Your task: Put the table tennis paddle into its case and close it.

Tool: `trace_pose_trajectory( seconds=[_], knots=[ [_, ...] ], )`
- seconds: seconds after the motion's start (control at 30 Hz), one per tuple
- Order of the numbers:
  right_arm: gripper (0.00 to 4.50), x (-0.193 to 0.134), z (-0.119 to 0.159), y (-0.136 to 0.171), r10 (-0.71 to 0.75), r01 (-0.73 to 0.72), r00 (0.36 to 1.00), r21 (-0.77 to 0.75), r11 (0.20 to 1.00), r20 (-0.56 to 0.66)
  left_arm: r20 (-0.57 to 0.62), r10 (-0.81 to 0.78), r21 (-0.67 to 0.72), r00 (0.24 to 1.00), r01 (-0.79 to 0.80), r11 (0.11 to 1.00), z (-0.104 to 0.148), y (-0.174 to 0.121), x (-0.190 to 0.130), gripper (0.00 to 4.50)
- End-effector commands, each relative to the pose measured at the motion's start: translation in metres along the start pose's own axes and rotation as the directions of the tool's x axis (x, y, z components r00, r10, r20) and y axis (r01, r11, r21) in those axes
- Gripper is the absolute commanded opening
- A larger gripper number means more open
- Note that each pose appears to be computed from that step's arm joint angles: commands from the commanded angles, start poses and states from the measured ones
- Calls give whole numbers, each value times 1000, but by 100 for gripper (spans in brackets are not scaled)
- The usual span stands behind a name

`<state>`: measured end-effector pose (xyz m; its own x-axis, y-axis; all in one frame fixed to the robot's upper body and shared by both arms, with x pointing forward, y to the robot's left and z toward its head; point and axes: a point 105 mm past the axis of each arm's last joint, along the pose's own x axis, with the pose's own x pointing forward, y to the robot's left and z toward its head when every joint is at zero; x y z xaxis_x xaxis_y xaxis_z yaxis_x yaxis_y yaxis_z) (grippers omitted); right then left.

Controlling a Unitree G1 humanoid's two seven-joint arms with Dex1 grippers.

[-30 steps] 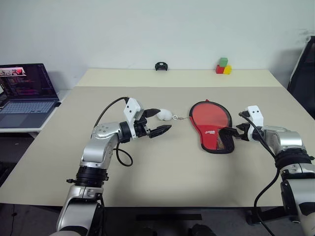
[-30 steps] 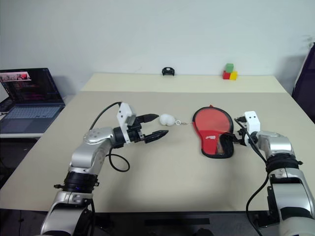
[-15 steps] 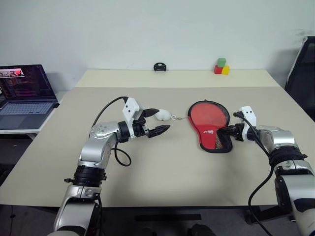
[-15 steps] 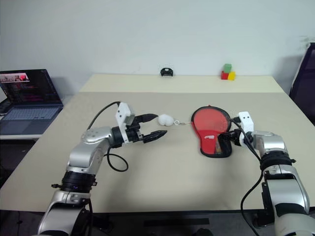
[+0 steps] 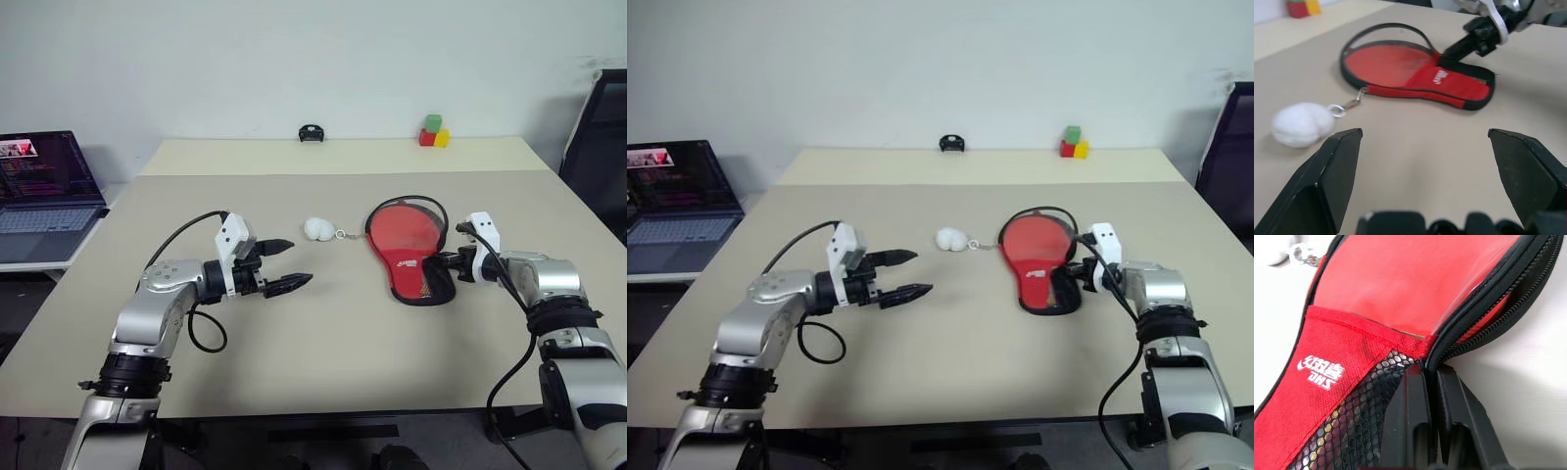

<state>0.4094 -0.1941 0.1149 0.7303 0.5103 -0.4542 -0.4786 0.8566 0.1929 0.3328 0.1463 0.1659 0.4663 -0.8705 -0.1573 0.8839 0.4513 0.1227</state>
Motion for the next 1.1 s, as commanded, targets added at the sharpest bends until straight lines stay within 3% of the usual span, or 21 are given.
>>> trace_pose_trajectory(
  seconds=[0.03,0.27,0.63,1.1],
  knots=[
    [3,5,6,34,120,-120,993,-19,993,14,10,-46,31,999,46,998,10,-10,-7,450],
    [3,4,-9,75,194,-194,981,37,980,2,-39,-96,0,995,96,995,-2,-25,-15,450],
    [3,-31,-43,103,111,-96,992,203,974,-65,-51,-116,-34,992,114,993,-9,-39,-18,450],
    [3,-53,-79,133,167,-142,980,213,967,-107,-115,-238,-66,965,231,971,-22,-64,-25,450]
  ],
)
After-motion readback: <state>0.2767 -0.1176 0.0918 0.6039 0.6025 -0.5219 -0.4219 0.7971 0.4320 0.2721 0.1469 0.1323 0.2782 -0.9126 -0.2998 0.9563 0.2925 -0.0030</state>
